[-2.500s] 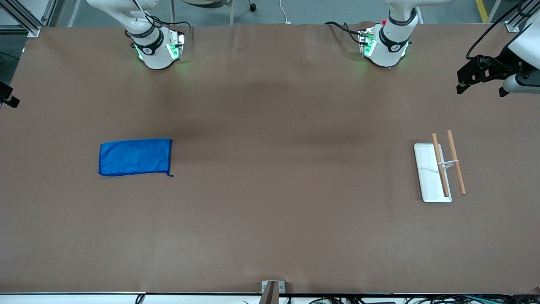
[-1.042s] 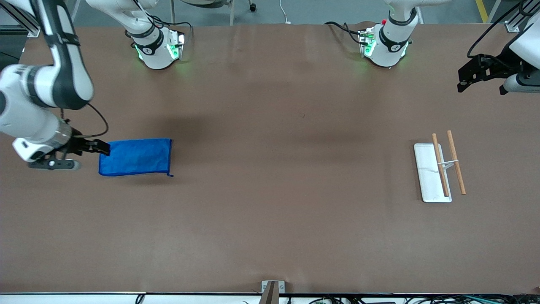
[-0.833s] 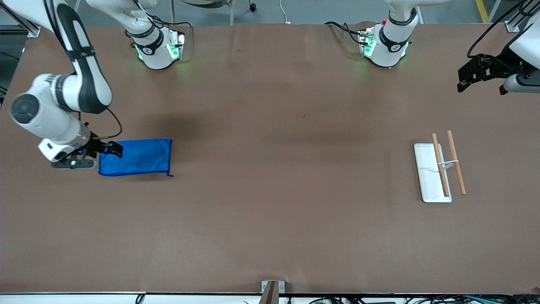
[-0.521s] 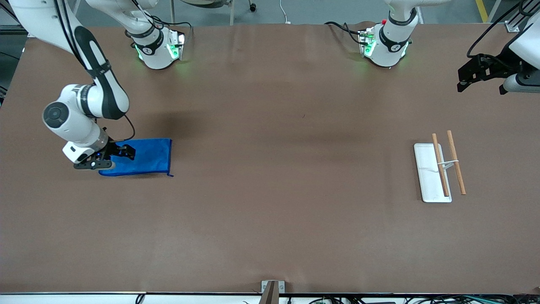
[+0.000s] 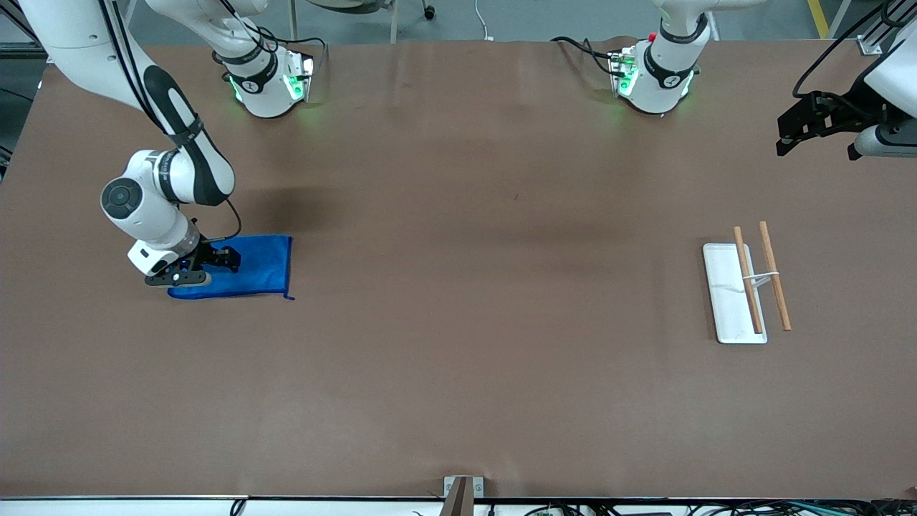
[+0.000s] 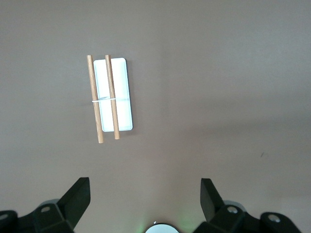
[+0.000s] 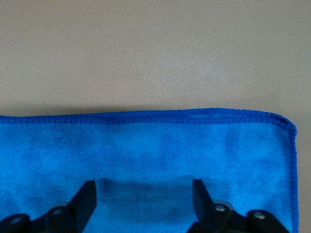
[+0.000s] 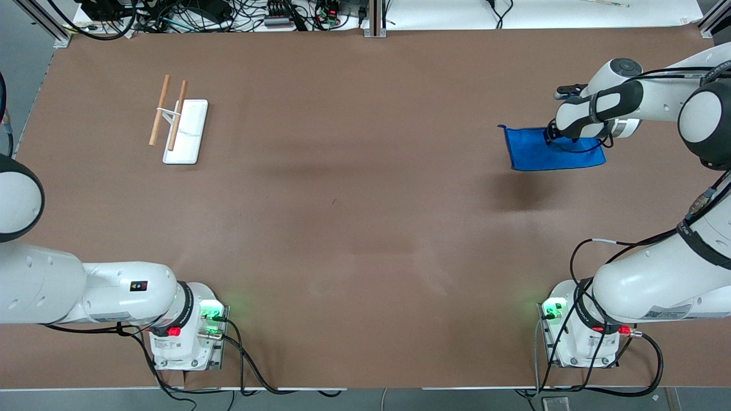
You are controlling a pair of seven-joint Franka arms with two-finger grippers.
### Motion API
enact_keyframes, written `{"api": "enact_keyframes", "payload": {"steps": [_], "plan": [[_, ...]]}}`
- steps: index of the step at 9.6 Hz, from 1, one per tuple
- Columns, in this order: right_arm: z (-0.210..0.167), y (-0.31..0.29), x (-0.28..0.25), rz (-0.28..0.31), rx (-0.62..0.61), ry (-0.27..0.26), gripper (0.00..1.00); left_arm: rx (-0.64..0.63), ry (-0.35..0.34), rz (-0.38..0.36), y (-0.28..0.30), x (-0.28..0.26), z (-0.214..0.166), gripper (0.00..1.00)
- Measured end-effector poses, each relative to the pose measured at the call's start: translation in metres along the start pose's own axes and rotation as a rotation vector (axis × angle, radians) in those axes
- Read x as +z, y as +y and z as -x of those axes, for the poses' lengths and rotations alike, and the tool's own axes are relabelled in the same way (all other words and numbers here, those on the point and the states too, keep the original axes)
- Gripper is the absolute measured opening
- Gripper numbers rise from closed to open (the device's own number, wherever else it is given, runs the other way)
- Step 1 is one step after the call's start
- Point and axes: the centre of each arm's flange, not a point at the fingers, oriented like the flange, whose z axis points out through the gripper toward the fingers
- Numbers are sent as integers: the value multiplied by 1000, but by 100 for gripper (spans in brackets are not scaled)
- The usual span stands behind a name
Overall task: Right arm passes towel to left arm to hang
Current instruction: 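Close the right gripper on the blue towel's edge, then lift the towel with the right gripper while the left gripper approaches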
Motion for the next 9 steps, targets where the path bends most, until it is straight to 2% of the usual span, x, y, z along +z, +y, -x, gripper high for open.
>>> {"api": "enact_keyframes", "payload": {"steps": [1, 4, 5, 7, 9], "plan": [[1, 0, 3, 0, 1, -3, 66, 0, 0, 0, 0, 0, 0, 100], [0, 2, 0, 0, 4, -1, 21, 0, 0, 0, 0, 0, 0, 100], [0, 1, -1, -4, 2, -28, 7, -1, 0, 0, 0, 0, 0, 100], [-13, 2, -25, -18, 2, -118, 5, -1, 0, 0, -1, 0, 0, 100], [-43, 3, -91, -31, -6, -182, 5, -2, -2, 0, -1, 0, 0, 100]]}}
